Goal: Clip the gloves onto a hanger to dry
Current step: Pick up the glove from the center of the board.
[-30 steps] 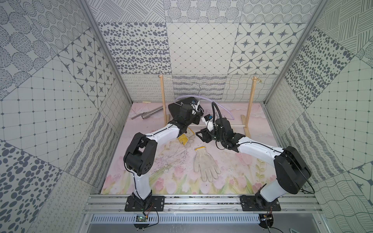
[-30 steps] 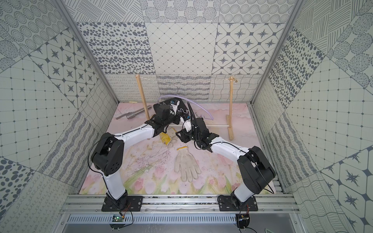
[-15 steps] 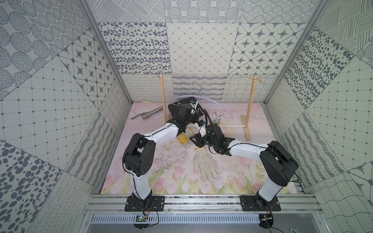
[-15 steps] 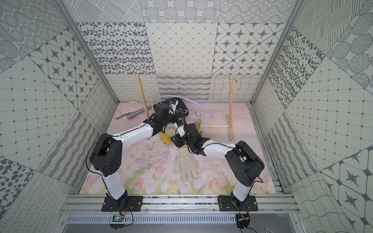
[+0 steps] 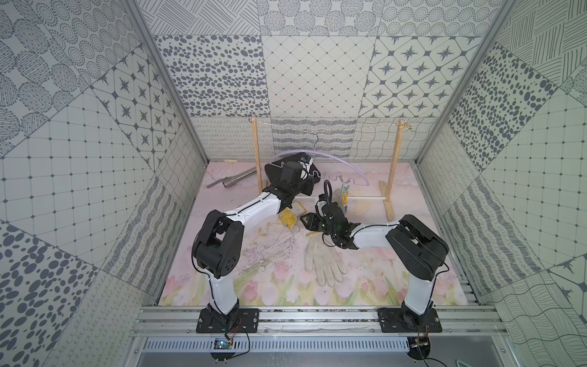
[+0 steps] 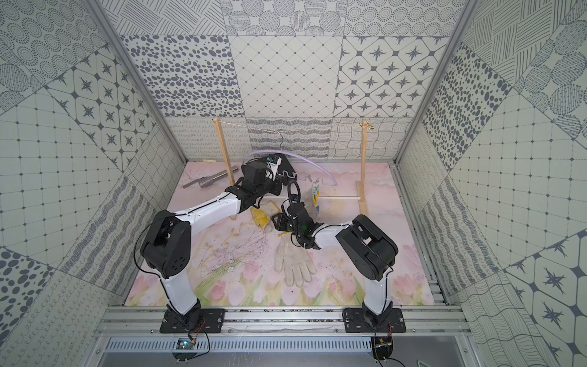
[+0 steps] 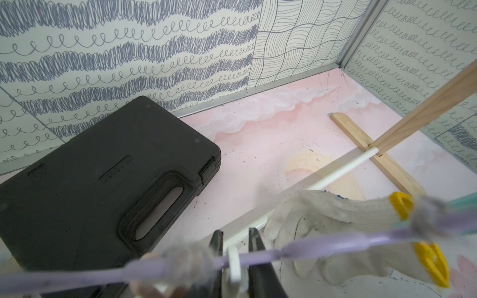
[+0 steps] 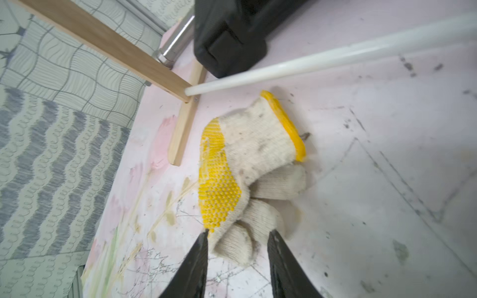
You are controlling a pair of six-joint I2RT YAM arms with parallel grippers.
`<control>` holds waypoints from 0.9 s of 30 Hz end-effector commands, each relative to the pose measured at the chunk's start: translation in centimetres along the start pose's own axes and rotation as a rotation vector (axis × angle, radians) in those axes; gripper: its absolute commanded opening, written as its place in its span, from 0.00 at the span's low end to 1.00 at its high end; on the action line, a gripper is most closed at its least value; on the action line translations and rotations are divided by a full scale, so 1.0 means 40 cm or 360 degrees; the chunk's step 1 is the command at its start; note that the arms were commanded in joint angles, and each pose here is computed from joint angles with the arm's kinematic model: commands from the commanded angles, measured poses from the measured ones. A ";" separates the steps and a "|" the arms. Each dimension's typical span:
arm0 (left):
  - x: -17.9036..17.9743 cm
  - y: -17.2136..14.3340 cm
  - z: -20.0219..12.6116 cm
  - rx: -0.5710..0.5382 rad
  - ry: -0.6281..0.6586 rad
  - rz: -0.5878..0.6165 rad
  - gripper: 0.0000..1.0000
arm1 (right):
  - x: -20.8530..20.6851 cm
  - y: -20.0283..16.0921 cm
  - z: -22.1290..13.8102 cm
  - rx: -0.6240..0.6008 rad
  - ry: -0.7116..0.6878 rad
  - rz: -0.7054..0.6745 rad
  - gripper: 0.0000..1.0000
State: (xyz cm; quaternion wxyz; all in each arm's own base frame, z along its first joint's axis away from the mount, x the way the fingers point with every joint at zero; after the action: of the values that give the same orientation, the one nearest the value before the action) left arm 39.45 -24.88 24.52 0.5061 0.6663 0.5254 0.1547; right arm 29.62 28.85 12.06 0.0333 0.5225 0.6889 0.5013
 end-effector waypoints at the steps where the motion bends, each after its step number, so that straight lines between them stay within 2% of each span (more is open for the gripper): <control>1: -0.020 0.020 -0.011 0.0008 -0.0102 -0.0024 0.00 | 0.014 0.004 0.004 -0.0118 -0.0026 0.0141 0.44; 6: -0.021 0.018 -0.010 0.0013 -0.0112 -0.0039 0.00 | 0.009 -0.002 0.010 -0.0195 -0.0041 0.0289 0.45; 17: -0.021 0.020 -0.005 0.0014 -0.0122 -0.0058 0.00 | 0.026 0.008 0.024 -0.0333 -0.0106 0.0492 0.26; 24: -0.023 0.019 -0.003 0.0021 -0.0136 -0.0061 0.00 | 0.028 0.008 0.069 -0.0382 -0.0043 0.0627 0.28; 27: -0.026 0.021 -0.004 0.0023 -0.0140 -0.0054 0.00 | 0.029 0.009 0.080 -0.0407 -0.0065 0.0665 0.34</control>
State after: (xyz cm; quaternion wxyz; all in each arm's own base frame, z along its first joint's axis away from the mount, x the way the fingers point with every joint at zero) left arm 39.25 -25.17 24.75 0.5078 0.6688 0.5289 0.1224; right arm 30.59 30.96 10.37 0.0162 0.6507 0.5341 0.5394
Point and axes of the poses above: each gripper's point midway between its finger pads, its own z axis out along the fingers, its own x axis along the line the jaws close on, y = z × x, the point moved 10 cm from there along -z, back along the fingers, and after that the axes turned 15 degrees about -z, right-handed, at the moved point
